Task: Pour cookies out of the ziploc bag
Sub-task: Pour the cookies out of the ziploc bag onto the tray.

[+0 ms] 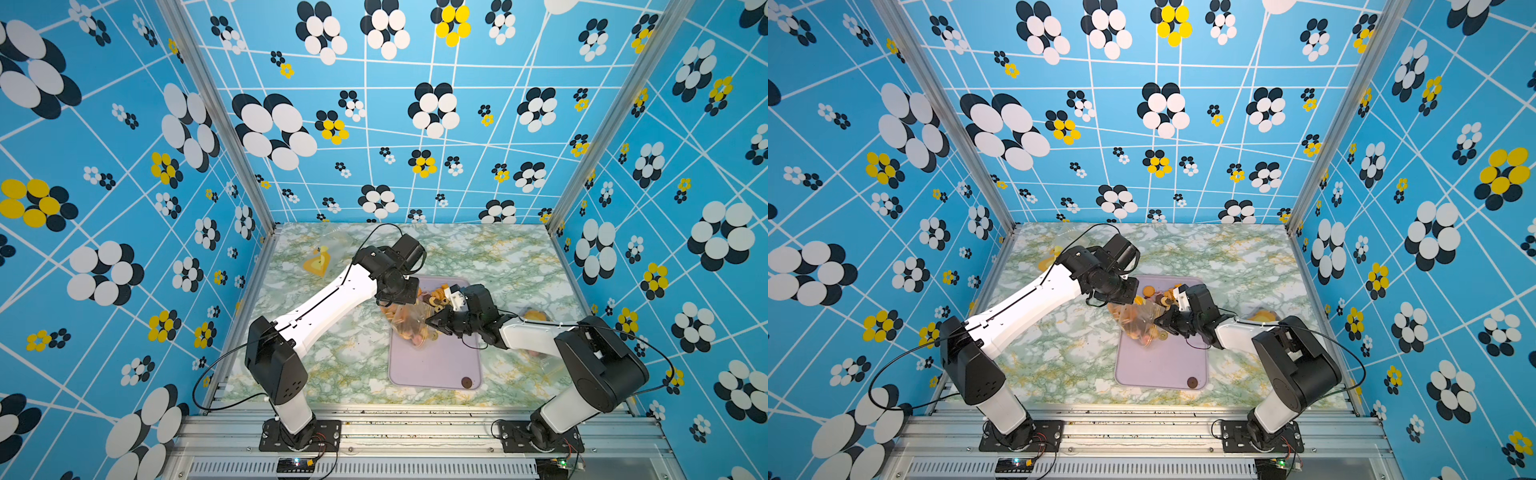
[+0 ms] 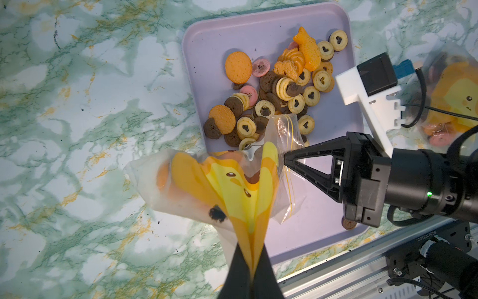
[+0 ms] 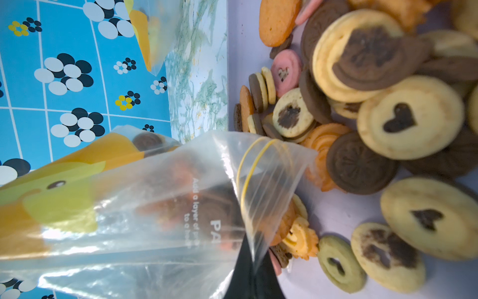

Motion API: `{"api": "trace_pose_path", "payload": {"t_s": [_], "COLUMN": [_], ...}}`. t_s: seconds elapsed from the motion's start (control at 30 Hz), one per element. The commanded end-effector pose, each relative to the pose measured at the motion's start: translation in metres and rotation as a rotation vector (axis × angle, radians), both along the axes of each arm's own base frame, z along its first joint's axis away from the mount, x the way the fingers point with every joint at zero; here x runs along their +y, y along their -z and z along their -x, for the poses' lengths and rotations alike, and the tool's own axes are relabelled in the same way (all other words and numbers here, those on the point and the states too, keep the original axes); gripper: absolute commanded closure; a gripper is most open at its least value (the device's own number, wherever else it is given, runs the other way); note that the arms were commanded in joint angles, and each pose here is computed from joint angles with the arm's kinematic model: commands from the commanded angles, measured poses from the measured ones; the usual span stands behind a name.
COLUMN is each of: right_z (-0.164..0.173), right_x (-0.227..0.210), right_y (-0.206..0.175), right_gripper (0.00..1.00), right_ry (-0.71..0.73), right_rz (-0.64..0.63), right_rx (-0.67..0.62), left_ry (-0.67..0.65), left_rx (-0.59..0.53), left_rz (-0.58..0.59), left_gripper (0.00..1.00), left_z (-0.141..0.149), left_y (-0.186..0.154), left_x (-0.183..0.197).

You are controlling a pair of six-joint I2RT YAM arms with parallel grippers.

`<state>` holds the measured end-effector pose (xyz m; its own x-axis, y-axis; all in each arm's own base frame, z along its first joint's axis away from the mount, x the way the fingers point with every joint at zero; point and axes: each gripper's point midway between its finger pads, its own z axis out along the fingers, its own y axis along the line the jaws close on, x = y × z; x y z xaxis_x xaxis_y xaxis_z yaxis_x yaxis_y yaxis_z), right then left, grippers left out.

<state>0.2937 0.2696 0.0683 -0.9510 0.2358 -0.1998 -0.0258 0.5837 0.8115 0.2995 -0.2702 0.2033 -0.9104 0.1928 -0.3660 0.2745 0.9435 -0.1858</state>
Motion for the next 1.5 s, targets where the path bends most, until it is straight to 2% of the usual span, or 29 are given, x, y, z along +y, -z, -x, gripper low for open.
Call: {"api": "trace_pose_path", "payload": {"t_s": [0.0, 0.2, 0.53, 0.93, 1.13, 1.47], "right_z": [0.003, 0.002, 0.007, 0.011, 0.012, 0.012], "right_x": [-0.006, -0.001, -0.004, -0.009, -0.010, -0.011], "right_y": [0.017, 0.016, 0.023, 0.034, 0.037, 0.036], "right_gripper": [0.96, 0.96, 0.96, 0.96, 0.96, 0.96], "right_ry": [0.014, 0.002, 0.007, 0.020, 0.021, 0.019], "right_rz": [0.039, 0.029, 0.041, 0.059, 0.063, 0.066], "right_rx": [0.057, 0.054, 0.070, 0.090, 0.092, 0.090], "left_ry": [-0.011, 0.005, -0.001, 0.051, 0.076, 0.083], "left_rx": [-0.074, -0.092, -0.037, -0.033, -0.010, -0.015], "left_rz": [0.027, 0.062, 0.064, 0.061, 0.059, 0.032], "left_gripper": [1.00, 1.00, 1.00, 1.00, 1.00, 1.00], "left_z": [-0.010, -0.012, -0.004, -0.001, 0.006, 0.006], "left_y": [-0.029, -0.047, -0.016, -0.018, -0.007, -0.006], "left_x": [-0.002, -0.008, -0.015, -0.043, -0.063, -0.061]}}
